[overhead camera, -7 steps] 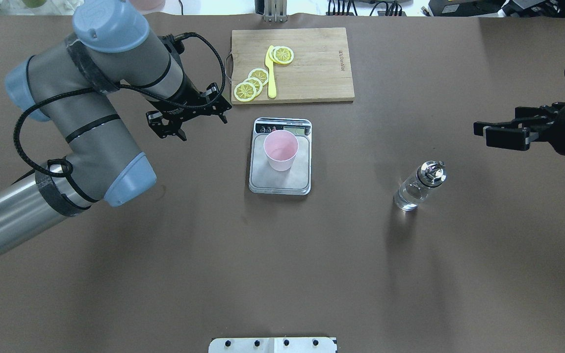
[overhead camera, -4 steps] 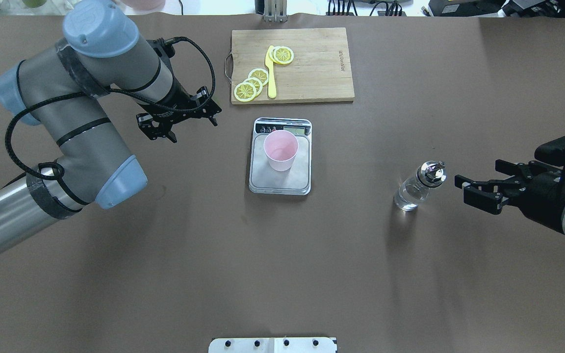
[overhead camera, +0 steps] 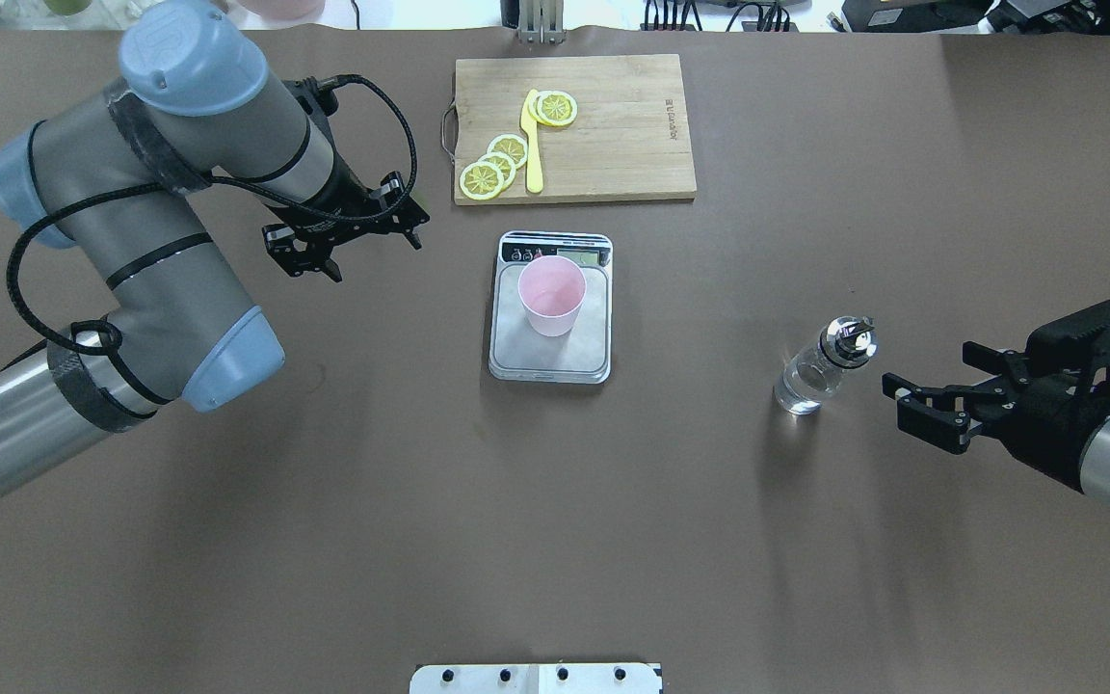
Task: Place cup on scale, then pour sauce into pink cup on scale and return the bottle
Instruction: 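Lower the right gripper onto the sauce bottle and grasp its neck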
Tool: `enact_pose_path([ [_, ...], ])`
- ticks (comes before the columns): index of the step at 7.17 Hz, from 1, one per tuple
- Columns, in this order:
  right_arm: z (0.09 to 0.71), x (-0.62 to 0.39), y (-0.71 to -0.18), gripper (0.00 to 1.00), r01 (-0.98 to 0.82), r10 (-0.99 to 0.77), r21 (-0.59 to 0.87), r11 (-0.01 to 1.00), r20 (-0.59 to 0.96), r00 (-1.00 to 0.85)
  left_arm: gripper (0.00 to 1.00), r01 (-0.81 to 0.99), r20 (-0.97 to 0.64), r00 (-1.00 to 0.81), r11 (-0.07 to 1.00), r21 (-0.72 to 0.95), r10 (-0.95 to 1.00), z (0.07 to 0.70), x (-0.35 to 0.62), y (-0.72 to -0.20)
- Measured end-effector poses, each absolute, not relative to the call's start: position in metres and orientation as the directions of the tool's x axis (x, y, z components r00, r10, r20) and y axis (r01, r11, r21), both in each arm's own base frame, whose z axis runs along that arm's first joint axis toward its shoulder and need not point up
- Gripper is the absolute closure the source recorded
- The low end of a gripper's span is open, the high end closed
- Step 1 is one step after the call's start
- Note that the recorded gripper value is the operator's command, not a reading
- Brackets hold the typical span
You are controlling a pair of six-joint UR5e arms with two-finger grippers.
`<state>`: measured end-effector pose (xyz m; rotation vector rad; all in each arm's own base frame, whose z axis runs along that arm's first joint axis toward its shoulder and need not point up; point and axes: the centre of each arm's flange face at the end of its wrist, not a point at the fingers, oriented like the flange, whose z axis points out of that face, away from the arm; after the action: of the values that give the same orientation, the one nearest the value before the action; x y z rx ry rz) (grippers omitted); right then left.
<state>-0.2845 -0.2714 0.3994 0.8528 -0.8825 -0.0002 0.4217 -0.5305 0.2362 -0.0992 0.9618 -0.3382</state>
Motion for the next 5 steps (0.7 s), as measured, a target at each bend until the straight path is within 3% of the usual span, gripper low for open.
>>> enact_pose_path([
  [5,0.418,-0.347,-0.267,0.0,-0.358,-0.323,0.69,0.628,0.651,0.687,0.01,0.238,-0.778,0.536,0.943,-0.234,-0.328,0.248,0.422,-0.53],
])
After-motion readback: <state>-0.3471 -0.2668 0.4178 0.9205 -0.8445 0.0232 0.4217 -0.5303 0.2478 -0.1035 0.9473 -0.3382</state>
